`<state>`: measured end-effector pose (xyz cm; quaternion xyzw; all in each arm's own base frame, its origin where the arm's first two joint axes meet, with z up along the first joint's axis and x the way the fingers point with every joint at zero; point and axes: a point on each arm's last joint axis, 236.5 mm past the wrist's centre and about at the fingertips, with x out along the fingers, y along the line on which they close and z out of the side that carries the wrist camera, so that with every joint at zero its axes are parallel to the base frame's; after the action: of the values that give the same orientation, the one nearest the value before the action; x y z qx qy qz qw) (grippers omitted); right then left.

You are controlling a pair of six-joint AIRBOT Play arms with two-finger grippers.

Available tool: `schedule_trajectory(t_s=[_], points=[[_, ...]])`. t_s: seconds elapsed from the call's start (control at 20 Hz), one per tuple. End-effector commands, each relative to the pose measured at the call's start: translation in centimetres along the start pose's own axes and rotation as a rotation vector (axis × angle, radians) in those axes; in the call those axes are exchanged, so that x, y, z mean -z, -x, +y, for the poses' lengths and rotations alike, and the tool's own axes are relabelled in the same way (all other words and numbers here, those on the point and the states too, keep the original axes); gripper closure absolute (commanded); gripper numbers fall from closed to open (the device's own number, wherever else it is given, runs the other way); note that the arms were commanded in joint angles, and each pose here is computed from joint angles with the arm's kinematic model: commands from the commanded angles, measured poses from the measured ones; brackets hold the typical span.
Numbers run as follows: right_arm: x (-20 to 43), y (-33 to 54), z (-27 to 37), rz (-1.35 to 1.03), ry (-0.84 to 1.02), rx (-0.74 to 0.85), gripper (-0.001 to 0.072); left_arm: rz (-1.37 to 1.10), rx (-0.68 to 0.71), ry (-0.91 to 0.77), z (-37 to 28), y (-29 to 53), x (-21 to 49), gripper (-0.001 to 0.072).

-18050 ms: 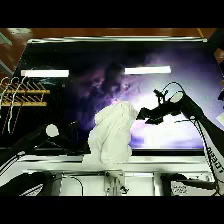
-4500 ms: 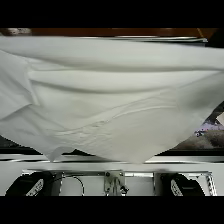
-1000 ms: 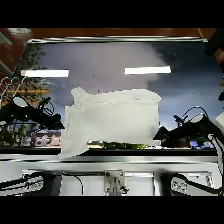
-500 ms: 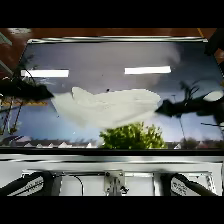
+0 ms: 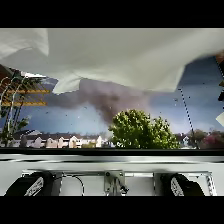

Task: Fold the shirts.

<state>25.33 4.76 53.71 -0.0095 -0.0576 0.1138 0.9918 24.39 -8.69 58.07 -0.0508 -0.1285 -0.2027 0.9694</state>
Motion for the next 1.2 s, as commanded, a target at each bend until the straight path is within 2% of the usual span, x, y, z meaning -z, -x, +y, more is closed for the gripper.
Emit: schedule_trajectory(t_s=[0.0, 0.15, 0.35, 0.6, 0.8, 1.0, 1.15], points=[[-5.5, 8.6, 0.0, -0.161, 0.109, 0.183, 0.0638, -0.057, 0.006, -0.05, -3.0, 4.8, -3.1, 0.0676], [-1.8, 9.3, 1.0, -0.007, 0.076, 0.153, 0.0638, -0.012, -0.029, -0.091, -2.8, 6.0, -2.3, 0.0676], [5.2, 8.2, -0.1, 0.294, 0.04, 0.15, 0.0638, 0.225, -0.057, -0.089, -1.2, 5.5, 3.9, 0.0676], [18.1, 5.0, -2.2, 0.857, -0.109, 0.077, 0.0638, 0.575, -0.152, -0.018, 4.2, 4.0, 16.2, 0.0676], [29.8, 1.5, -3.9, 1.161, -0.288, 0.046, 0.0639, 0.892, -0.182, 0.172, 7.2, 3.7, 30.9, 0.0676], [43.2, -3.8, -4.4, 1.27, -0.397, 0.048, 0.0639, 1.042, -0.235, 0.363, 10.8, 0.6, 44.1, 0.0676], [49.2, -10.7, -3.9, 1.205, -0.339, 0.065, 0.0638, 1.089, -0.241, 0.434, 12.8, -4.3, 51.1, 0.0677]])
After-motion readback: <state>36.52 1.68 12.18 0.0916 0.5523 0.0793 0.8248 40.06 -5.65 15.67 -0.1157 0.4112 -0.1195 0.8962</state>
